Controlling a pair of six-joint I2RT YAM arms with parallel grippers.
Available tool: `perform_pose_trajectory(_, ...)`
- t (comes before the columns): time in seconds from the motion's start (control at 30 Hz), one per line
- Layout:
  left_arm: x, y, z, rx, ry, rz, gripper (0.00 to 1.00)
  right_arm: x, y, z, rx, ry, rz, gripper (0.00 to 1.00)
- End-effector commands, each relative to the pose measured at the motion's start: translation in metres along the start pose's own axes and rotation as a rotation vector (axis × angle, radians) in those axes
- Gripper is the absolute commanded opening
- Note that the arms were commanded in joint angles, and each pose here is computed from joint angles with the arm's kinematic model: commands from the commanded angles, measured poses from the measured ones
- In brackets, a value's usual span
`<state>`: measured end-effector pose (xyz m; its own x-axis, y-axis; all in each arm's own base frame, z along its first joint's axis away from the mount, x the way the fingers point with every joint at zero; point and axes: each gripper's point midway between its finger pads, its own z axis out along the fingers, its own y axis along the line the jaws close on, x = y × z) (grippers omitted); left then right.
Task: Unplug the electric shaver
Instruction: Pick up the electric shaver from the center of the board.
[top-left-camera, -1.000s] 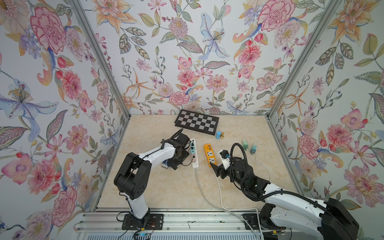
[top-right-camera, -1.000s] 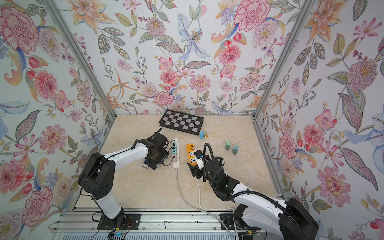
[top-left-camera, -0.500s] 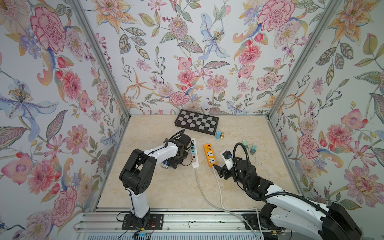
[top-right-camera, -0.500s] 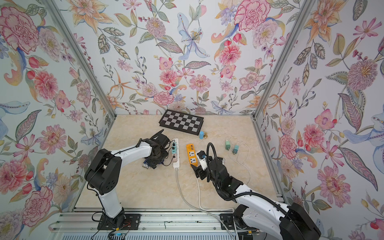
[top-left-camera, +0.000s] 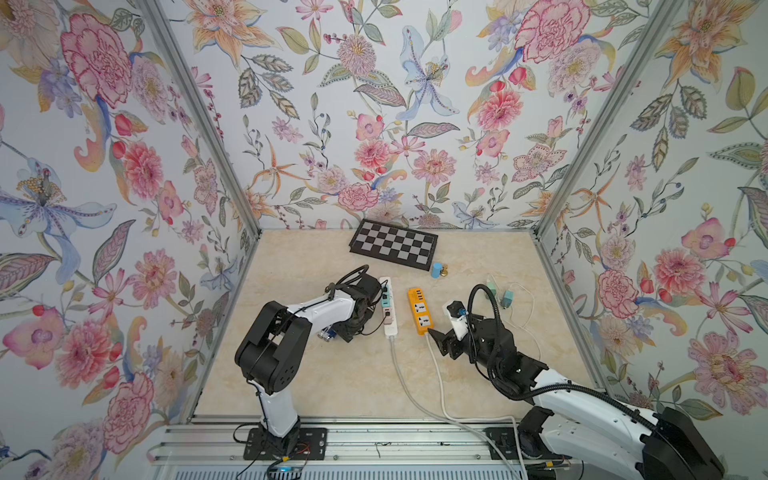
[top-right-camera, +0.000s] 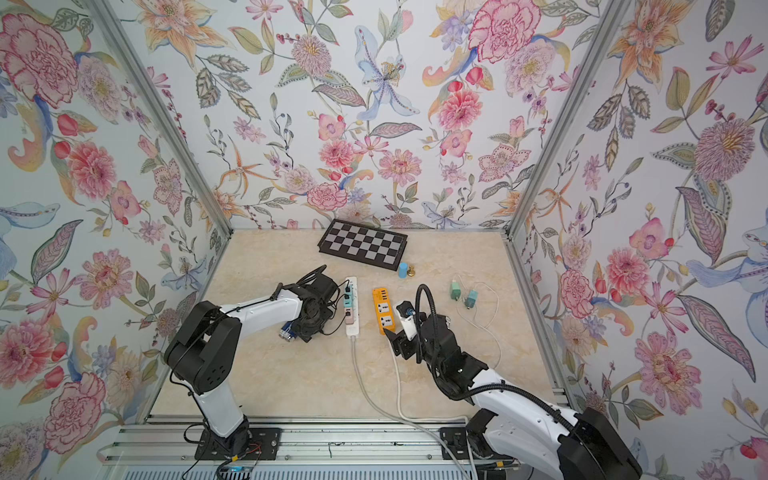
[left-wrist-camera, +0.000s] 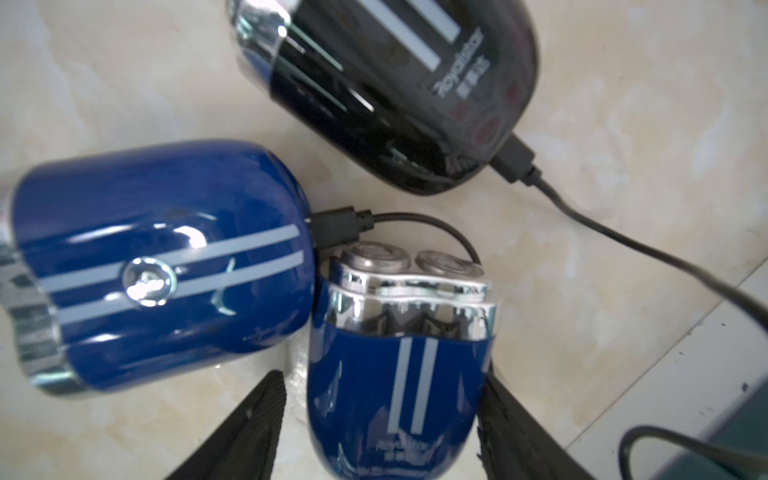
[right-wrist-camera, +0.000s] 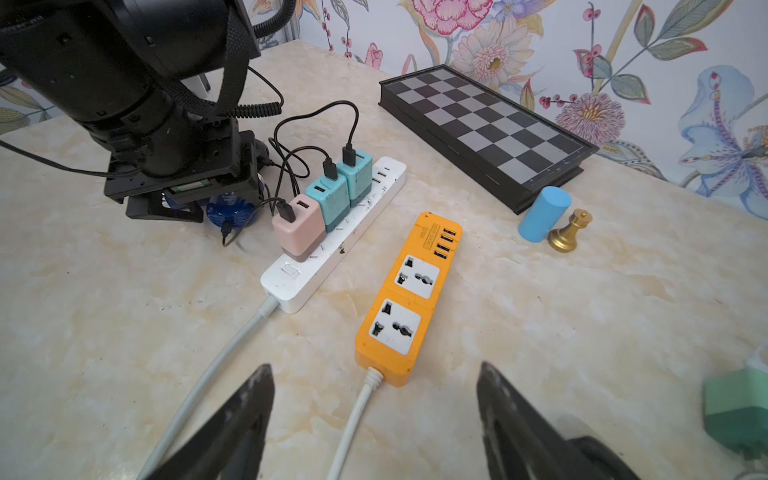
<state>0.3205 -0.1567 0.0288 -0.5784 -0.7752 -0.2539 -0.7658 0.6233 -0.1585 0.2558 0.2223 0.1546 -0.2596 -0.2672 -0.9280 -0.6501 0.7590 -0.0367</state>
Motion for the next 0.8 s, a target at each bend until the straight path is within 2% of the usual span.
perform_pose_trajectory(0.0,-0.004,0.010,-0.013,-0.017,-0.050,-0.038,0.74,0.004,0.002,0.001,-0.020,0.004,-0.022,0.78)
perform_pose_trajectory(0.3,0.017,0.027,-0.008,-0.039,-0.025,-0.074,0.75,0.003,0.002,0.001,-0.041,-0.001,-0.024,0.78)
perform_pose_trajectory(0.5,-0.009,0.010,-0.027,-0.015,-0.139,-0.033,0.77,0.001,0.002,0.001,-0.042,-0.009,-0.020,0.78)
perform_pose_trajectory(0.6,-0.011,0.006,-0.030,-0.020,-0.149,-0.014,0.79,0.002,0.002,0.001,-0.042,-0.005,-0.020,0.78)
perform_pose_trajectory(0.77,-0.015,0.014,-0.016,-0.040,-0.140,-0.016,0.78,0.002,0.001,0.000,-0.042,-0.005,-0.019,0.78)
